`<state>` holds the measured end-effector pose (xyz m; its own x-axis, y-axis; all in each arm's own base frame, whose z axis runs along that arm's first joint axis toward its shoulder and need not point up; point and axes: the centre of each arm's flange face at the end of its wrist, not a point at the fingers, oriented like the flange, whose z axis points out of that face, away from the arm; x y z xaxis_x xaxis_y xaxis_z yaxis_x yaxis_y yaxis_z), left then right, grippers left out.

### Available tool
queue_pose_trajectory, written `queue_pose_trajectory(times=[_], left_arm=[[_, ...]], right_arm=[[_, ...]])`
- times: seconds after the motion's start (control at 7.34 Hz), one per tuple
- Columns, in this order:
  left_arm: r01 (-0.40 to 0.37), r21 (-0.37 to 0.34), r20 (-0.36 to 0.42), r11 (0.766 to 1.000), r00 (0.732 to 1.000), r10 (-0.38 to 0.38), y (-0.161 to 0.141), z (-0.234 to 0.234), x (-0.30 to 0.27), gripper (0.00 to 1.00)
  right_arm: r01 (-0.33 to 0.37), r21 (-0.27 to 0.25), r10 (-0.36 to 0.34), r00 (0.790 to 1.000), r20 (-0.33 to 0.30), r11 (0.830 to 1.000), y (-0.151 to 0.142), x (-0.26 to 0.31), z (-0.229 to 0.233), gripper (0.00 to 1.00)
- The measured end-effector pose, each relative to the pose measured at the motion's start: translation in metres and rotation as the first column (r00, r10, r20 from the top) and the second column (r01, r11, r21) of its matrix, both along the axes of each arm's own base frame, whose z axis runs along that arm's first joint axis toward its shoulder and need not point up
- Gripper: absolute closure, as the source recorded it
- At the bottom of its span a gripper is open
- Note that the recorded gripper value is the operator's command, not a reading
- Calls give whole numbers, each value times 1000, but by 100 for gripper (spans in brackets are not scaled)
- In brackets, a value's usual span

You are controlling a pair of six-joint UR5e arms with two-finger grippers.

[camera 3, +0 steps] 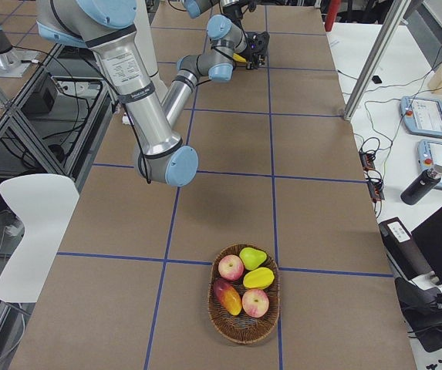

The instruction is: Transfer all bananas from basket to plate

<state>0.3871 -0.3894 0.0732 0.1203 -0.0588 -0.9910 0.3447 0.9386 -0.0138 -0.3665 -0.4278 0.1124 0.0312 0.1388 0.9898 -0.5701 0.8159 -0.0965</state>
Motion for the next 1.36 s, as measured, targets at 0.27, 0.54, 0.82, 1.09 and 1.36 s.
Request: queue_pose_trajectory(times=[0.27,0.54,0.82,1.09,1.36], left_arm=[[-14,4,-1,1000,1000,14,5,1,5,6],[-21,9,-1,1000,1000,21,8,1,8,54],[-31,21,-15,999,999,31,12,-1,11,100],[-44,45,-42,998,998,46,19,-4,14,100],[-49,53,-53,997,997,52,22,-6,14,100]], right_arm=[[12,12,-12,1000,16,1000,7,2,-6,100],[16,20,-17,1000,27,1000,11,3,-10,100],[19,22,-20,999,30,1000,12,3,-10,100],[20,26,-21,999,30,999,13,3,-11,30],[18,37,-18,1000,24,999,13,3,-11,0]])
